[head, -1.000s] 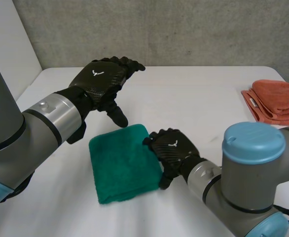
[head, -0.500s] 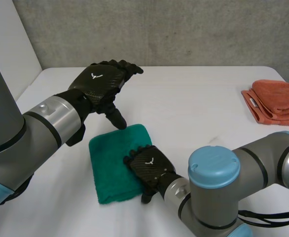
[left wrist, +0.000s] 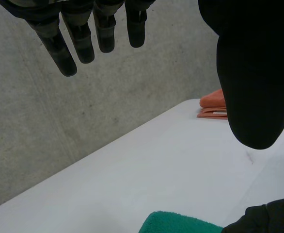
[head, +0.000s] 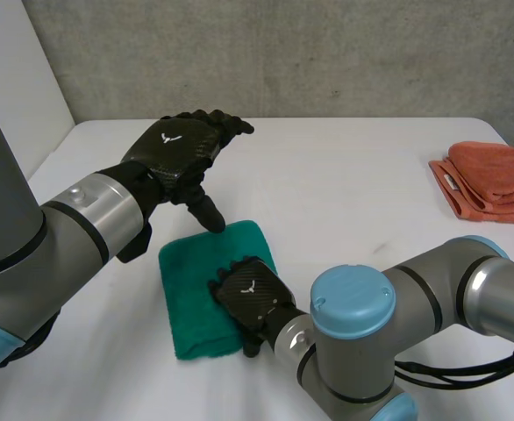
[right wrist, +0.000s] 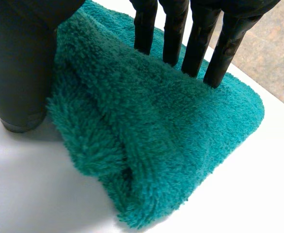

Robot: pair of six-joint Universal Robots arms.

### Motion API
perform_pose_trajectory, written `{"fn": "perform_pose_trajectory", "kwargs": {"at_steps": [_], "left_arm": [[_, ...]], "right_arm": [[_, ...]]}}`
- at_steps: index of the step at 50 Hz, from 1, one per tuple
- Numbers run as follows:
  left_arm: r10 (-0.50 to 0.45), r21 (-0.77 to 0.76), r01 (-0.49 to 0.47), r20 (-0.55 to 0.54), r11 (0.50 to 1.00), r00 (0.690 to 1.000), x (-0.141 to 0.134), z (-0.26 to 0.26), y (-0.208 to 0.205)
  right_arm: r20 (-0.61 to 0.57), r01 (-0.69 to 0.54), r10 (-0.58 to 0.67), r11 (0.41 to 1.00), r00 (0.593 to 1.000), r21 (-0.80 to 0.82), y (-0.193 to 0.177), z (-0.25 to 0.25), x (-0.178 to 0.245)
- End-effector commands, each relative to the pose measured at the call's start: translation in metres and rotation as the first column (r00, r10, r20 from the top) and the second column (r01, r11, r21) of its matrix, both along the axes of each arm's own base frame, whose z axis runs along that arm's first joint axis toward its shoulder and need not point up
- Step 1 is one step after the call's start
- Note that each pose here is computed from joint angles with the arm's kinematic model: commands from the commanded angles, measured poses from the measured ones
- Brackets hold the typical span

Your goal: Fold the laundry.

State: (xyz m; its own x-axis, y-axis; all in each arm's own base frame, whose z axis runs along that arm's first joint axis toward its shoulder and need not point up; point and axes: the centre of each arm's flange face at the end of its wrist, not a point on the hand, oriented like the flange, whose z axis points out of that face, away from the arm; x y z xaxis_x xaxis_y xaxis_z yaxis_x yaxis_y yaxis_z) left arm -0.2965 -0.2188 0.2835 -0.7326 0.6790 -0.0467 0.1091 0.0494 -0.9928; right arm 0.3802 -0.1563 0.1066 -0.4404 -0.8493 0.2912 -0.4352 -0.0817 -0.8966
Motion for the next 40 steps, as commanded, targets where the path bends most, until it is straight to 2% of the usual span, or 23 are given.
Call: {"fn": "perform_pose_trajectory", "kwargs": {"at_steps": [1, 31, 40], "left_arm": [[-0.001, 0.0, 0.001, -0.002, 1.0, 1.0, 0.0, 0.0, 0.0], [0.004, 0.008, -0.004, -0.002, 1.0, 1.0, 0.001, -0.002, -0.001], [0.024, 0.007, -0.023, -0.003, 1.0, 1.0, 0.006, -0.002, -0.007]], "right_arm": [[-0.014, 0.002, -0.003, 0.999, 1.0, -0.05, -0.006, 0.002, 0.004], [-0.035, -0.026, 0.02, 0.983, 0.999, -0.182, -0.028, 0.003, 0.026], [-0.112, -0.075, 0.043, 0.949, 0.993, -0.305, -0.038, 0.009, 0.024]]}}
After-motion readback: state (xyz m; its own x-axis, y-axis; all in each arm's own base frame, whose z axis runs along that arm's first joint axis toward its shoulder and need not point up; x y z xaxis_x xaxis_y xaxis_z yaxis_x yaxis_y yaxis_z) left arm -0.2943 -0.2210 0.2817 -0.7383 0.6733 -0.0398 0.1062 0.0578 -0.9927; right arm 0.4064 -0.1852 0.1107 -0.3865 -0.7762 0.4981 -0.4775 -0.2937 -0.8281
